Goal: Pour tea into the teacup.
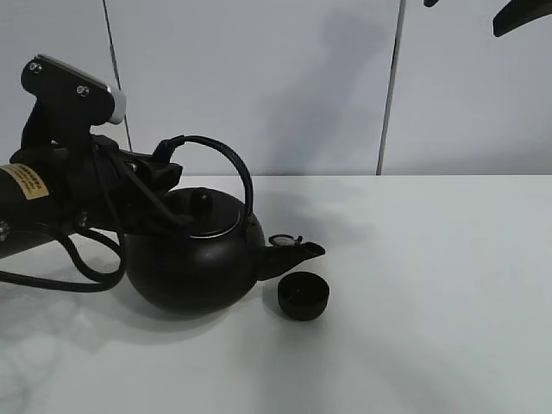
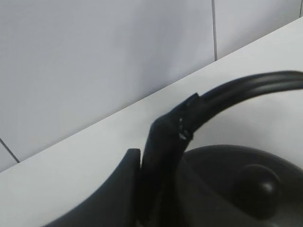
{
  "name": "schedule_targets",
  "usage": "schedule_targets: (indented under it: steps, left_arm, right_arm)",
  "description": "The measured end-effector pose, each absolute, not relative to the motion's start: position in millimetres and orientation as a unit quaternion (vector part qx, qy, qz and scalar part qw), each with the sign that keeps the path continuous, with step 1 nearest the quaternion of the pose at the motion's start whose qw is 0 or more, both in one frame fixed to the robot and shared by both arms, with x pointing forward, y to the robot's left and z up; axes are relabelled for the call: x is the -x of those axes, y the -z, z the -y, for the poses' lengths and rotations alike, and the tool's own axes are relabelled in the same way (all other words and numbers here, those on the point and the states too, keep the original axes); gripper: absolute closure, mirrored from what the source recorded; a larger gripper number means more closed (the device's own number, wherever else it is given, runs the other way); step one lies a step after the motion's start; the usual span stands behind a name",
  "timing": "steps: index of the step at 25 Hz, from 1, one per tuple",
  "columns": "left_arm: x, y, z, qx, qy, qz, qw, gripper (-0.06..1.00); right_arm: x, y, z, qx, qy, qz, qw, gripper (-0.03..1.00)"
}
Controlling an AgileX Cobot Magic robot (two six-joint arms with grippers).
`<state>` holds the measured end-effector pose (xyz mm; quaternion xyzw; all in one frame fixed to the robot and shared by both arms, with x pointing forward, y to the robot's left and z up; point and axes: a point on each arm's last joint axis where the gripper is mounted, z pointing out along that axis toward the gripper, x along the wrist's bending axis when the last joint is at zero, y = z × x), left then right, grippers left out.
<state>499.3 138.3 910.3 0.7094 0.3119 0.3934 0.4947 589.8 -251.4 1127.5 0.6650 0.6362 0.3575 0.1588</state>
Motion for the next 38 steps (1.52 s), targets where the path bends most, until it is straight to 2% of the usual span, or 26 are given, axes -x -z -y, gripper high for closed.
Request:
schedule_targets:
  steps: [38]
  left_arm:
    - [-503.3,-910.2,-145.4,-0.730,-0.447,-0.261,0.446,0.83]
  right_arm:
    - [-589.4,-1127.1,251.4,-0.666,-0.356,-0.637,0.157,0.43]
